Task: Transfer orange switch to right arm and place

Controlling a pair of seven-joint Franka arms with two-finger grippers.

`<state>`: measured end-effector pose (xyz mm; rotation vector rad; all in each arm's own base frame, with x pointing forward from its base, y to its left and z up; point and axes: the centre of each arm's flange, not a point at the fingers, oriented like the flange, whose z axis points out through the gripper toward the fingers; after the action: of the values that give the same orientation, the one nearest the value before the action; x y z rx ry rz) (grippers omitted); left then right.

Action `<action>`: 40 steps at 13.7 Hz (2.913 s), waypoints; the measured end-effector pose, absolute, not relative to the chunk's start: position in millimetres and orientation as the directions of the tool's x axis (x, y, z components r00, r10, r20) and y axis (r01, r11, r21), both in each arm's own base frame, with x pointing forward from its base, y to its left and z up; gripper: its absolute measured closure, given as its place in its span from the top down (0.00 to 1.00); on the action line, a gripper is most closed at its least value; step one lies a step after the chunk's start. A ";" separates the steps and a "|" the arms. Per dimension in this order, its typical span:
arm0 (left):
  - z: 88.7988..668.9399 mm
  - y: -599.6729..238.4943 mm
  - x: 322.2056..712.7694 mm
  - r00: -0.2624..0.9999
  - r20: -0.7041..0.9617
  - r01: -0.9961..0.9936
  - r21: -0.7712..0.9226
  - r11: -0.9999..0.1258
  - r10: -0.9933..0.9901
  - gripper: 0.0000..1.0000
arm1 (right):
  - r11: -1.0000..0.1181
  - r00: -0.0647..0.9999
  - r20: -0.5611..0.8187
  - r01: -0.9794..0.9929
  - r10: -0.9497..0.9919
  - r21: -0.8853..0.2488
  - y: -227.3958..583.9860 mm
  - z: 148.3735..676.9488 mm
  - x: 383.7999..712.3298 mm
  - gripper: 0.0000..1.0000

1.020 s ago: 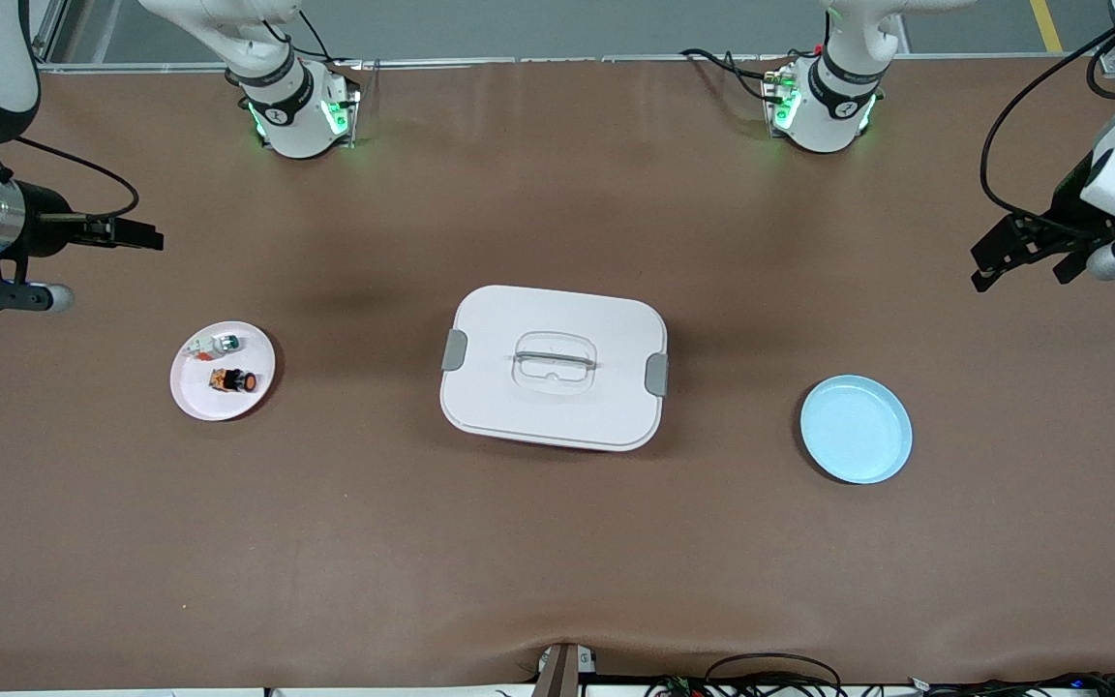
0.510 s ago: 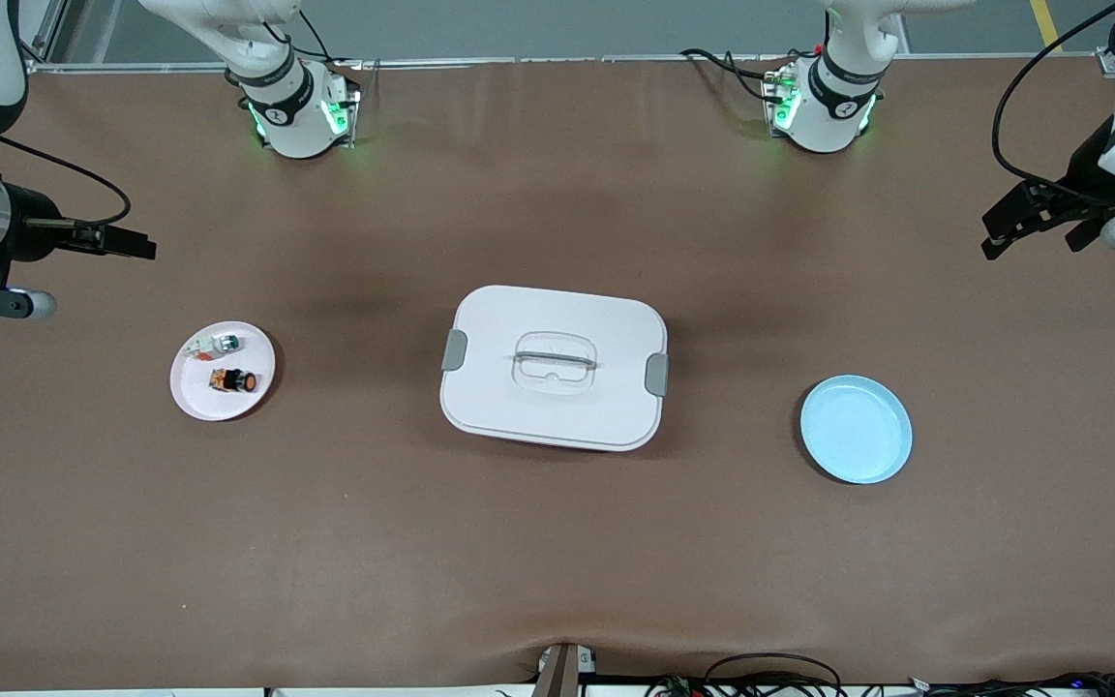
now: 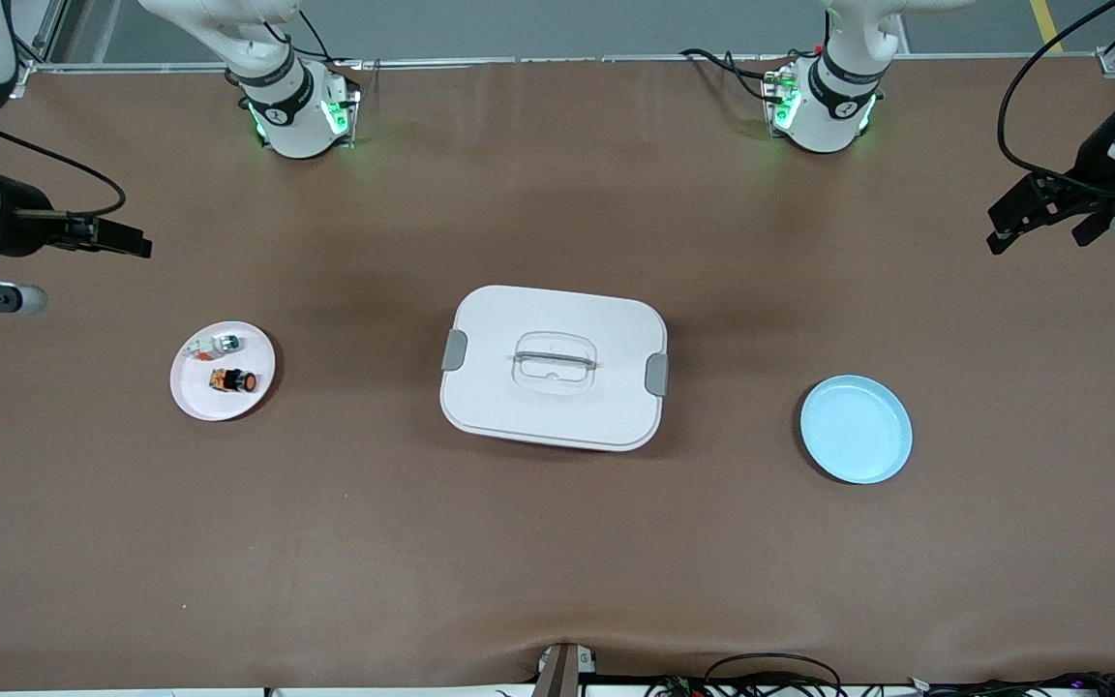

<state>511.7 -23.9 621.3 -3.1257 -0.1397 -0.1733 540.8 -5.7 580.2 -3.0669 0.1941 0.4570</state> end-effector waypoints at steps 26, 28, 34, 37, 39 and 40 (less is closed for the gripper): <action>627.1 -26.3 526.2 0.997 0.070 0.036 0.024 -0.999 0.038 1.00 | -0.996 0.991 -0.106 0.074 0.079 -0.050 5.3 622.0 525.4 1.00; 627.0 -26.2 526.2 0.997 0.070 0.036 0.024 -0.999 0.038 1.00 | -0.996 0.992 -0.097 0.073 0.078 -0.049 5.2 622.8 526.4 1.00; 627.1 -25.8 526.2 0.997 0.070 0.037 0.024 -0.999 0.039 1.00 | -0.999 0.995 -0.098 0.030 0.034 -0.043 18.9 623.3 526.0 1.00; 626.9 -25.8 526.3 0.997 0.069 0.037 0.024 -0.999 0.039 1.00 | -0.999 0.995 -0.099 0.004 0.007 -0.040 26.2 623.8 525.4 1.00; 626.6 -25.7 526.4 0.997 0.068 0.037 0.024 -0.999 0.039 1.00 | -0.999 0.995 -0.098 -0.013 -0.009 -0.040 17.6 624.3 525.5 1.00; 626.6 -25.6 526.4 0.997 0.068 0.037 0.024 -0.999 0.039 1.00 | -0.999 0.995 -0.098 -0.025 -0.020 -0.041 11.6 624.5 525.6 1.00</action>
<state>526.4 -25.6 626.6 -3.1615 -0.0602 -0.1085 525.6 11.6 624.5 -3.0957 0.0350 0.1509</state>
